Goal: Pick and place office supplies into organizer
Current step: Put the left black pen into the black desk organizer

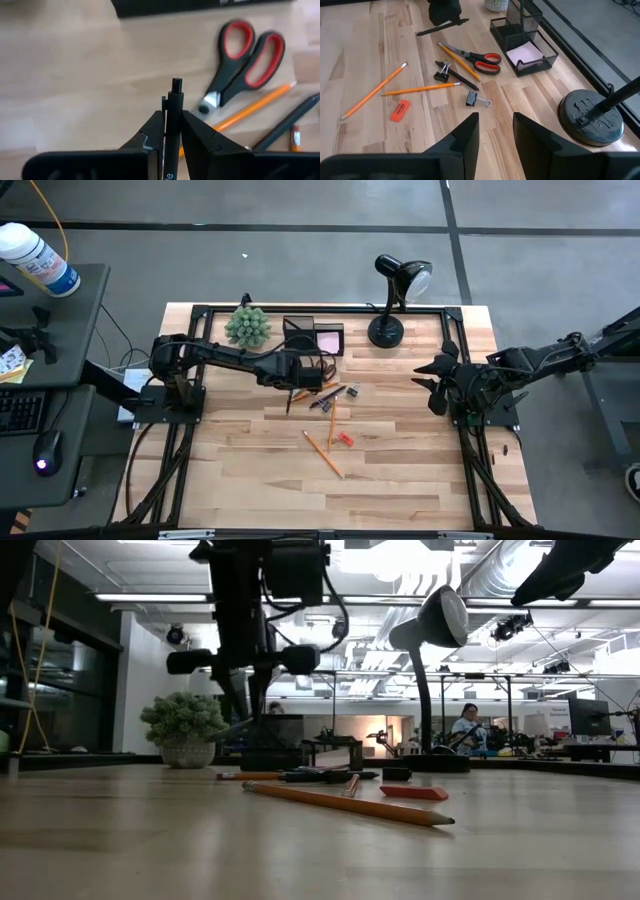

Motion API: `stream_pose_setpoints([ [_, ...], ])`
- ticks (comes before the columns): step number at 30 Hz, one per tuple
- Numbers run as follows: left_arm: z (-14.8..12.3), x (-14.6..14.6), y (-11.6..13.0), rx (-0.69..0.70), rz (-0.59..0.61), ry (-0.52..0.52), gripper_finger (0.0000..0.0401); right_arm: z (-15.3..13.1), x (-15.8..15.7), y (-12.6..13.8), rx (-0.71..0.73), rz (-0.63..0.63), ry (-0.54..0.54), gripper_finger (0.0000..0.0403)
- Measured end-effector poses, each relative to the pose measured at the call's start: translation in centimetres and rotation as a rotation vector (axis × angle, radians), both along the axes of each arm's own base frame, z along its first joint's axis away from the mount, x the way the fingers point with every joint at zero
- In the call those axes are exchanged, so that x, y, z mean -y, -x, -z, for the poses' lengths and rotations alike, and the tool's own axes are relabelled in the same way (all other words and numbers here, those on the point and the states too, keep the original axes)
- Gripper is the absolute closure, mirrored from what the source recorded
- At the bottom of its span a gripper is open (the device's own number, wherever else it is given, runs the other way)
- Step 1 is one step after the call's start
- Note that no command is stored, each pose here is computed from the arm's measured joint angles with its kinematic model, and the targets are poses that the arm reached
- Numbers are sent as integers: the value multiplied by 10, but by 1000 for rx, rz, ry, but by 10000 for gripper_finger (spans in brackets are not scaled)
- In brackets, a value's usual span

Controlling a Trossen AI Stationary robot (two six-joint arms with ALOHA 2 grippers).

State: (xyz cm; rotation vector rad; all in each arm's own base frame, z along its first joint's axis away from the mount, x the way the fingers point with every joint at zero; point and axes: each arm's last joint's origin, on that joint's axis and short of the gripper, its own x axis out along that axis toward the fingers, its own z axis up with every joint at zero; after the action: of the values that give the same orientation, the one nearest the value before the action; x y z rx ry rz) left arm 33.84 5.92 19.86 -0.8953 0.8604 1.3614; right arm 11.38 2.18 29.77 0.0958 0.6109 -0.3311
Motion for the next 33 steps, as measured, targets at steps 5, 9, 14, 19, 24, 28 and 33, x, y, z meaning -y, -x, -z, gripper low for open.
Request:
stream_pose_setpoints([
  [5,-12,-3,-5,12,4,-104,364,0,0,0,1,1,0,290],
  [9,-25,-10,-10,30,2,-195,365,0,0,0,3,5,-6,290],
  [14,-46,-28,-15,30,20,-291,362,0,0,0,4,6,-9,290],
  [19,-71,-51,-18,-8,49,-414,362,-1,0,-1,17,4,-16,290],
  [24,-91,-75,-20,-56,89,-548,362,-2,-1,-2,26,-5,-27,290],
  [28,-100,-92,-24,-94,152,-636,361,-2,-1,-2,33,-2,-50,290],
  [33,-106,-112,-30,-161,249,-717,361,-3,-2,-3,40,-22,-78,290],
])
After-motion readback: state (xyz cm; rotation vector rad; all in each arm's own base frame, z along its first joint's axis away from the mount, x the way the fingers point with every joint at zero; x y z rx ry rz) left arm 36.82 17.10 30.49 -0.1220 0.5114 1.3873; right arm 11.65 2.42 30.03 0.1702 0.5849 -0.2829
